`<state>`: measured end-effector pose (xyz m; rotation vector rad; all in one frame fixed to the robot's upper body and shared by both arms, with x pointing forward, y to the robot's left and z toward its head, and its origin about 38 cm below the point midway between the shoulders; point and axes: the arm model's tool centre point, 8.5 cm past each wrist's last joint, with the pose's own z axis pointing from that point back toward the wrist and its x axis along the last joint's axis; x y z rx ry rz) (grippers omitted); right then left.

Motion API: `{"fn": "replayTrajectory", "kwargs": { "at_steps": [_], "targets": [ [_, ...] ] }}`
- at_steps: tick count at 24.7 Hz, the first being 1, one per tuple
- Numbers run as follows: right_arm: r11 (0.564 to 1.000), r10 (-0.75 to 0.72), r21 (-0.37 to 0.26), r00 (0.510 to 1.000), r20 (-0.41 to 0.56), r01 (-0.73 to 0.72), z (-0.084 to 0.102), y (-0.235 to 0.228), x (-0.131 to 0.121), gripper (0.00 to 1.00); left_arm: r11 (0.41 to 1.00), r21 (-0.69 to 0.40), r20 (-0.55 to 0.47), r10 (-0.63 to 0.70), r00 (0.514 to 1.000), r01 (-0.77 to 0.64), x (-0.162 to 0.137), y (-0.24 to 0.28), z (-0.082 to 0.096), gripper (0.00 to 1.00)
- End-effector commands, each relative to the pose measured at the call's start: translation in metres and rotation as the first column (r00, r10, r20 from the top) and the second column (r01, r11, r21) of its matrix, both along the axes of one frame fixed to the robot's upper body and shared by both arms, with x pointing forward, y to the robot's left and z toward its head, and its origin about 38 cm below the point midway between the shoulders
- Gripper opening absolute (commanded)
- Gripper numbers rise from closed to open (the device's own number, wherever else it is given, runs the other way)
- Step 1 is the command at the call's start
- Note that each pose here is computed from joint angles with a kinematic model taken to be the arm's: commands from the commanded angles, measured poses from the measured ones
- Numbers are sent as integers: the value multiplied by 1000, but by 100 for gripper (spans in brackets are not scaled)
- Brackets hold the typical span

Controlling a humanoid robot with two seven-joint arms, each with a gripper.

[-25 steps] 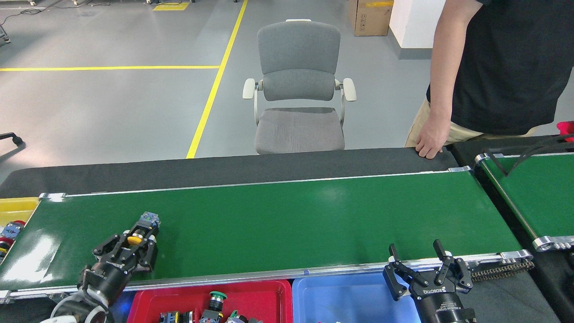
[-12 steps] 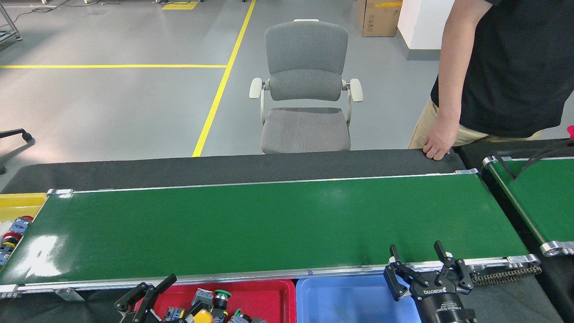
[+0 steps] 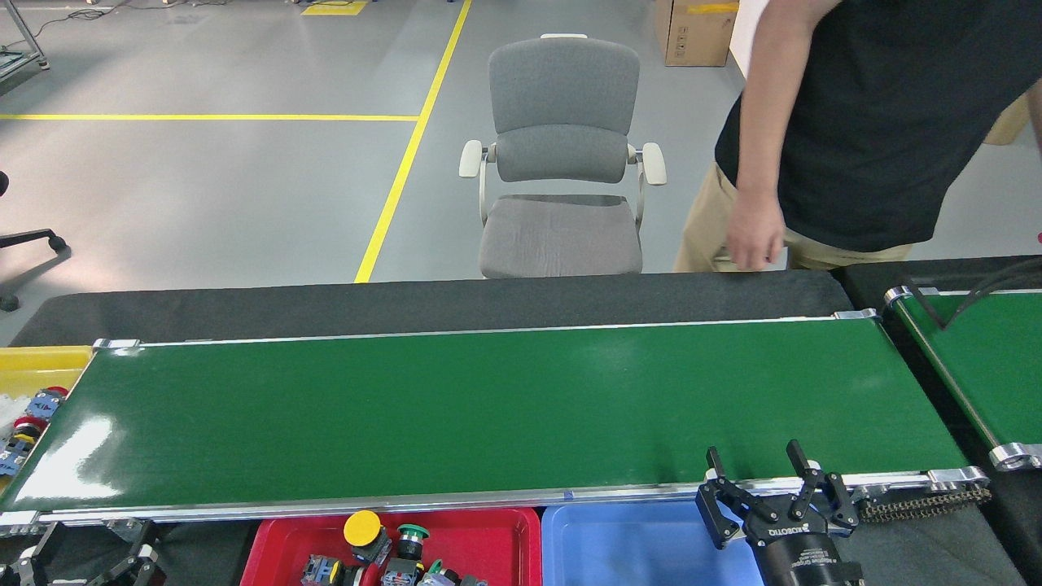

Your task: Pick switch part from conveyor to tray

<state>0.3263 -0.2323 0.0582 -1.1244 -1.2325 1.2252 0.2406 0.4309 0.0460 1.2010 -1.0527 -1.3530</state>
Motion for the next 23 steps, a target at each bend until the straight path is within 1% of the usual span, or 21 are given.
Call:
{"fn": "replayTrajectory", "kwargs": {
  "at_steps": [1, 8, 10, 12, 14, 15, 19, 23],
  "targets": [
    [1000, -6, 5, 1000, 21, 6, 7, 0, 2, 100, 1000, 4, 24, -17, 1000, 17, 1, 0, 7, 100],
    [1000, -12, -3, 1000, 24, 12, 8, -6, -4, 100, 1000, 4, 17, -7, 1000, 7, -1, 4, 6, 100],
    [1000, -26, -8, 999, 18, 26, 6, -13, -8, 100, 1000, 7, 20, 2, 1000, -3, -2, 7, 7, 100],
    [1000, -32, 2, 999, 6, 32, 3, -17, -15, 100, 1000, 7, 19, 3, 1000, -3, -3, 7, 7, 100],
    [1000, -27, -10, 1000, -5, 27, 0, -26, -20, 100, 1000, 5, 19, 4, 1000, -4, -3, 7, 6, 100],
    [1000, -23, -18, 1000, -9, 23, 0, -32, -20, 100, 1000, 7, 18, 5, 1000, -5, -3, 8, 6, 100],
    [999, -48, 2, 999, -5, 48, 4, -52, -20, 100, 1000, 10, 22, 13, 1000, -13, -3, 9, 8, 100],
    [999, -52, -1, 999, -5, 52, 4, -54, -20, 100, 999, 15, 27, 31, 999, -32, -5, 15, 10, 100]
  ]
}}
